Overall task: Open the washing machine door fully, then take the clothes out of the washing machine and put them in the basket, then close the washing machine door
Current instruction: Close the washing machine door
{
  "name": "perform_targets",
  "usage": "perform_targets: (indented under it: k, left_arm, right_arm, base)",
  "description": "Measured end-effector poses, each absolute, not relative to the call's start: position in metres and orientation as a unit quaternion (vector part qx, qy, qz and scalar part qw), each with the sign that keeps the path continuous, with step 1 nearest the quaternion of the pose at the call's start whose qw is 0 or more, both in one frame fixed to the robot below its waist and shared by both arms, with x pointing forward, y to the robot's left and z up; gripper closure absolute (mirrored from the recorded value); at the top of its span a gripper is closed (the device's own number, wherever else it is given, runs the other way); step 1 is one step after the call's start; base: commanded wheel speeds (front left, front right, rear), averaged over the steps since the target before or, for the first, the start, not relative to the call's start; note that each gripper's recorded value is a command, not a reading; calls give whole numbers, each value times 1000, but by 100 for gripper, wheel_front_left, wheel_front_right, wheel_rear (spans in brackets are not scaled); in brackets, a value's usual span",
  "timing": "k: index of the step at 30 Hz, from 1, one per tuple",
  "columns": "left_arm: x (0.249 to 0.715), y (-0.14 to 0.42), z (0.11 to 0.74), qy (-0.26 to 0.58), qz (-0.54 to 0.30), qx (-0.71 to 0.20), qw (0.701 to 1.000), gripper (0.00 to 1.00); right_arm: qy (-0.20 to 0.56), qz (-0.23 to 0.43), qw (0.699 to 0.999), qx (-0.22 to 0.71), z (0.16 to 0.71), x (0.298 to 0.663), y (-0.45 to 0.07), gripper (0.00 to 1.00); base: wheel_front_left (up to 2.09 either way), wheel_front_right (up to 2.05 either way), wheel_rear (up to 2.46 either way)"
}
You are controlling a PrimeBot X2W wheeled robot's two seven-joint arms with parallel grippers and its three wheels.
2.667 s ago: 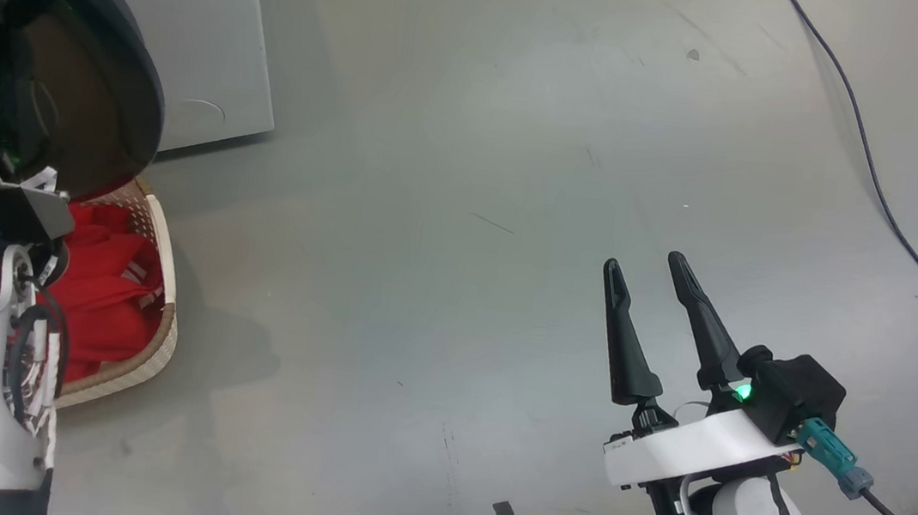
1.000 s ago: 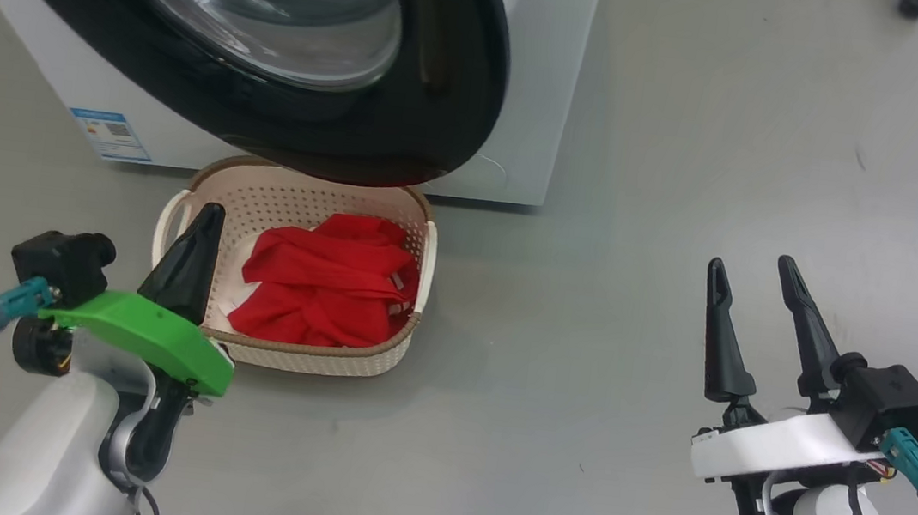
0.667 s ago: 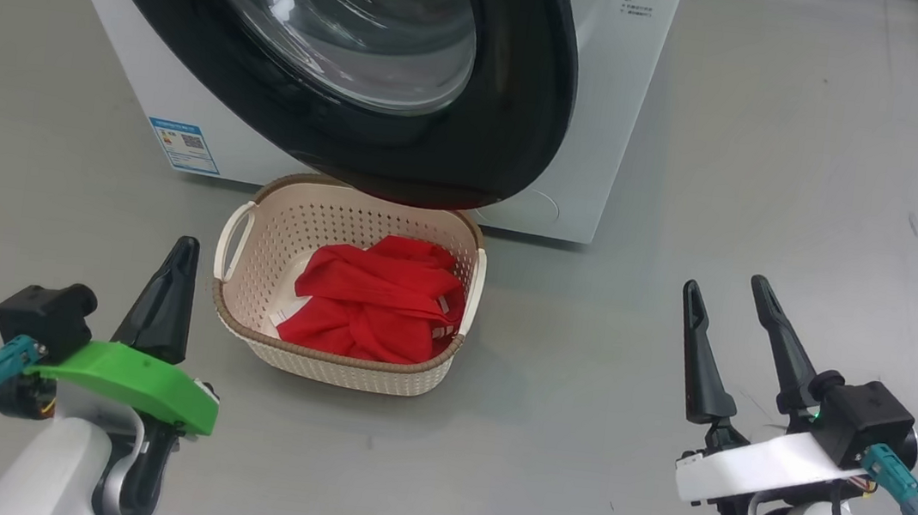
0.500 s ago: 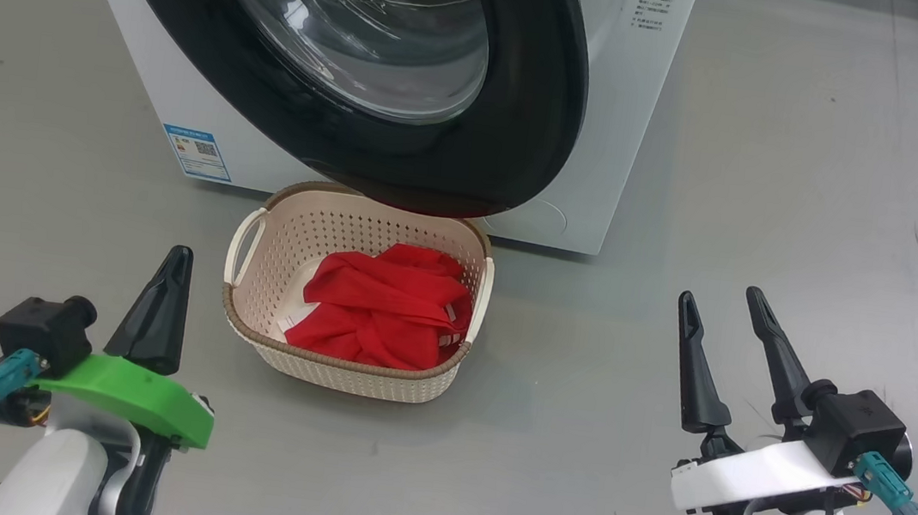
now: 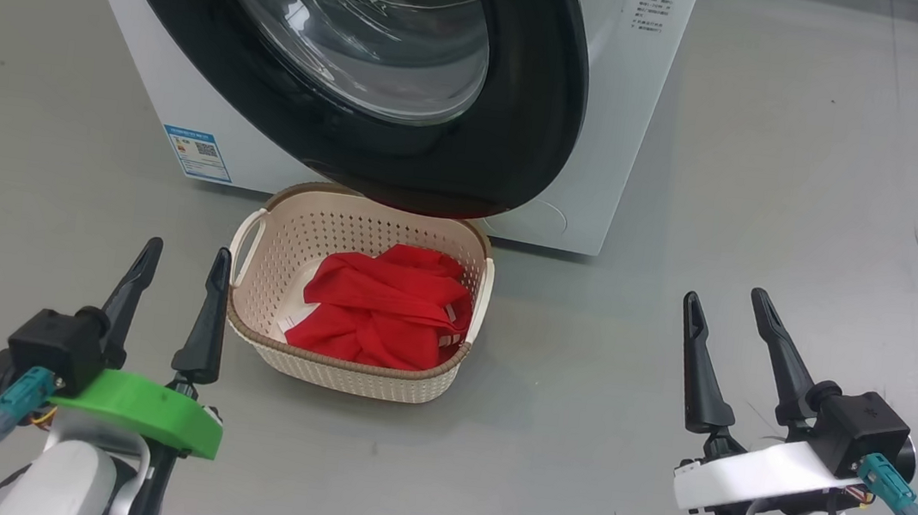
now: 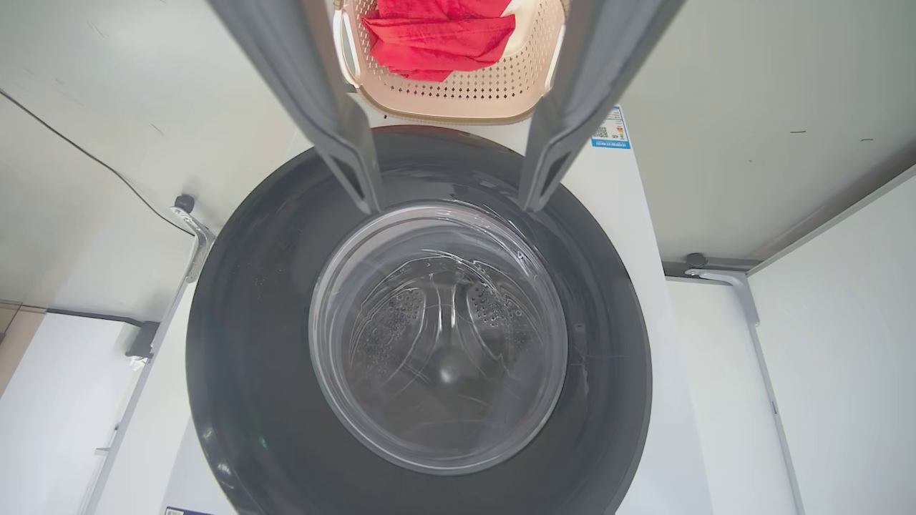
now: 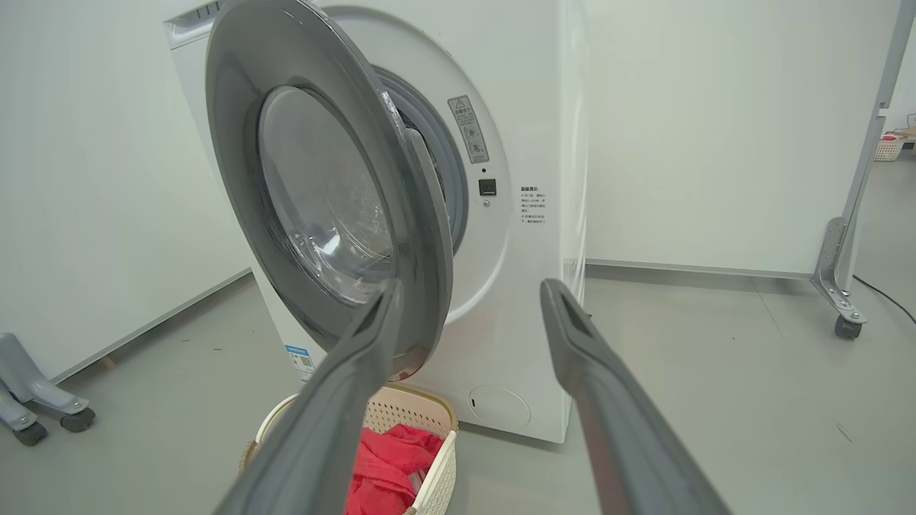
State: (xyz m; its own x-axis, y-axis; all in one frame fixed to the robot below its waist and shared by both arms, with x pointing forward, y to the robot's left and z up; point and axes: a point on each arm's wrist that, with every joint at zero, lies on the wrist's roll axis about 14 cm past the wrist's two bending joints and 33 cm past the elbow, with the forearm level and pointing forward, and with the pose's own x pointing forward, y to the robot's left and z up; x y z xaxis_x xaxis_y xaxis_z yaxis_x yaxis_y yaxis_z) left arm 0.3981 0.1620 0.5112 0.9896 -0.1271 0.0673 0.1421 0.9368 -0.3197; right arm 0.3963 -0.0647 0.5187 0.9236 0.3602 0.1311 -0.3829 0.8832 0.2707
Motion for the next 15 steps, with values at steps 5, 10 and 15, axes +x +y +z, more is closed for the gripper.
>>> perform_targets:
  k: [5,10,15]
  left_arm:
    - [395,161,510,-24,-64,-162,984,0]
    - [394,161,512,-28,-62,-158,985,0]
    - [394,159,514,-33,-61,-157,985,0]
  right_arm:
    - [-38,190,970,150,518,397,-64,0]
    - [-37,188,970,151,518,398,-65,0]
    - [-38,186,970,153,517,399,-66,0]
  base:
    - [0,0,0]
    - [0,0,0]
    - [0,0,0]
